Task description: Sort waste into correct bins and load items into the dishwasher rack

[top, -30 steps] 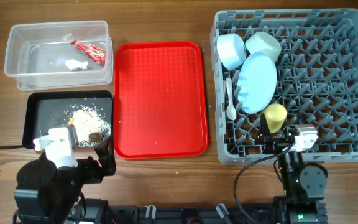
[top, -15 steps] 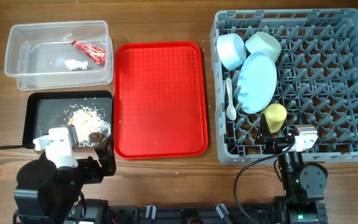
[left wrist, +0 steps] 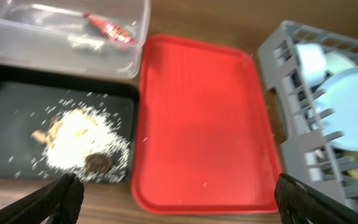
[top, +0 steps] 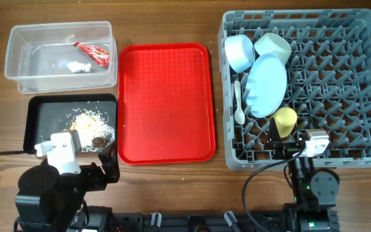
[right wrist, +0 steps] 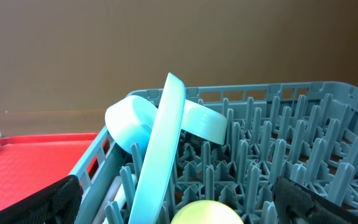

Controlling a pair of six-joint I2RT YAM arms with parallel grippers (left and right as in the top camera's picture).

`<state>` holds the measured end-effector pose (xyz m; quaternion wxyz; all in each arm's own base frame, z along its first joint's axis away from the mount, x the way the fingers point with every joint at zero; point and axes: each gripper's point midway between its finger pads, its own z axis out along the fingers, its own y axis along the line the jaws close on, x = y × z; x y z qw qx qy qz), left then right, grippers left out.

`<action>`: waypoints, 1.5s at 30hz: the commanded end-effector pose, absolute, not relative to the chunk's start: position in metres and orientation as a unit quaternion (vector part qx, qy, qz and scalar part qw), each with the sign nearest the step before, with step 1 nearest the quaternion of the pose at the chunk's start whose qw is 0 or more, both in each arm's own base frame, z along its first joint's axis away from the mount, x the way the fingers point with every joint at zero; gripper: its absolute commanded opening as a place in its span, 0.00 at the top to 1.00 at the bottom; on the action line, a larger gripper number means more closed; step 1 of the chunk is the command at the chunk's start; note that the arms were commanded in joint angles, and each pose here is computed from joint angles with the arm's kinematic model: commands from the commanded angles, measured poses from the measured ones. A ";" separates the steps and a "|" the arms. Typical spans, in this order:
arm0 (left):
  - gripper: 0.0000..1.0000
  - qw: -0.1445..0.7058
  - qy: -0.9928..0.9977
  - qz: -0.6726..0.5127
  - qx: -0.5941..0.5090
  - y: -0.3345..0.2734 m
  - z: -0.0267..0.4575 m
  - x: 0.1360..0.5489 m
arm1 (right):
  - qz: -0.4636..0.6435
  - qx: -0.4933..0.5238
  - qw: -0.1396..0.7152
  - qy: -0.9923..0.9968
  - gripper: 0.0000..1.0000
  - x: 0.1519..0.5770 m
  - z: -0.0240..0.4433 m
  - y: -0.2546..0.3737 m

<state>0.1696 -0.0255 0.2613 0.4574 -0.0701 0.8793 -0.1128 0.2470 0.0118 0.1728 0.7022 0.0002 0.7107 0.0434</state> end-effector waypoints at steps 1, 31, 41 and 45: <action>0.00 0.467 0.877 -0.060 -0.093 -0.004 0.256 0.167 | 0.045 -0.007 0.707 0.706 0.00 0.246 0.176 0.013; 0.00 0.675 0.729 -0.107 -0.043 -0.017 0.158 0.245 | 0.045 -0.007 0.707 0.706 0.00 0.246 0.176 0.013; 0.00 0.675 0.729 -0.107 -0.043 -0.017 0.158 0.245 | 0.044 -0.007 0.707 0.706 0.00 0.246 0.176 0.013; 0.00 0.675 0.729 -0.107 -0.043 -0.017 0.158 0.245 | 0.045 -0.007 0.707 0.706 0.00 0.246 0.176 0.013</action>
